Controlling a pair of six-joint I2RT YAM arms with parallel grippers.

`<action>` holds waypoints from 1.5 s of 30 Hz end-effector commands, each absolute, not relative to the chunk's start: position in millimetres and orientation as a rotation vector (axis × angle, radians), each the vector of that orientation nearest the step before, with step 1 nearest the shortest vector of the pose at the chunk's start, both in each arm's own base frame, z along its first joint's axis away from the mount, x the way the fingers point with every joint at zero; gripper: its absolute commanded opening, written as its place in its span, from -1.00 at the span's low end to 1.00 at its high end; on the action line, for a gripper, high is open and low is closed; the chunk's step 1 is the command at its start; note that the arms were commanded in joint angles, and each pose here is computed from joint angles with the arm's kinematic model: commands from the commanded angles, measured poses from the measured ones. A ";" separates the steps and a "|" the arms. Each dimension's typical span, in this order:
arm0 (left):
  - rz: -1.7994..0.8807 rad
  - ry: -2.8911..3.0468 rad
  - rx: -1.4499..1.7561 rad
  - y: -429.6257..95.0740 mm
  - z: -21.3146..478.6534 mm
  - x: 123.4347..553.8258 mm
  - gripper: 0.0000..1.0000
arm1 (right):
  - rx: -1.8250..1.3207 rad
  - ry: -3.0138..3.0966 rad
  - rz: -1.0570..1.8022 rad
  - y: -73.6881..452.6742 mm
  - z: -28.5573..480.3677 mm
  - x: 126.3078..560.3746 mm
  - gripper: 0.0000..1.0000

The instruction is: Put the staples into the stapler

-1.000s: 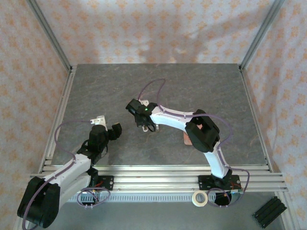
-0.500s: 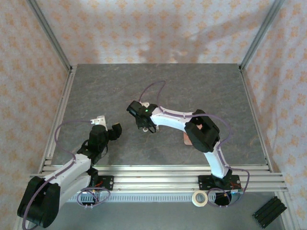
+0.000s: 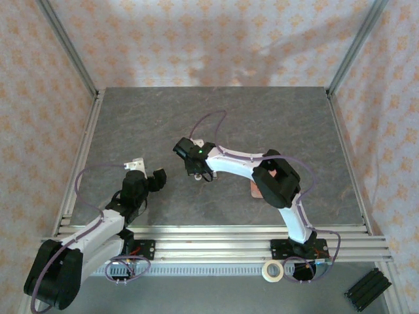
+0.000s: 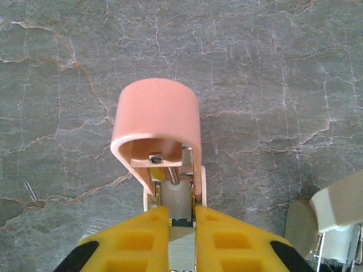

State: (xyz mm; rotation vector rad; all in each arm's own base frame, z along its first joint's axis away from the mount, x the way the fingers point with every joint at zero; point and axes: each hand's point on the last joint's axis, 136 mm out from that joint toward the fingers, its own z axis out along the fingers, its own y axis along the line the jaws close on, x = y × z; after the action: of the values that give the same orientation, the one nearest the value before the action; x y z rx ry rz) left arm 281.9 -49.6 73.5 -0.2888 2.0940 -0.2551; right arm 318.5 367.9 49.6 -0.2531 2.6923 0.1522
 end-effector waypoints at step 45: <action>-0.253 2.060 -0.259 -51.3 87.7 291.9 0.56 | -0.163 2.668 0.183 367.7 56.1 321.4 -0.70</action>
State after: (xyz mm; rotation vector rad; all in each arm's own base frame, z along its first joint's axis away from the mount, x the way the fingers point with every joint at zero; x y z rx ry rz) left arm 282.5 -53.0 72.7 -0.2596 2.1062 -0.2605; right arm 321.5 372.0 65.9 -0.1848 2.6599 0.2198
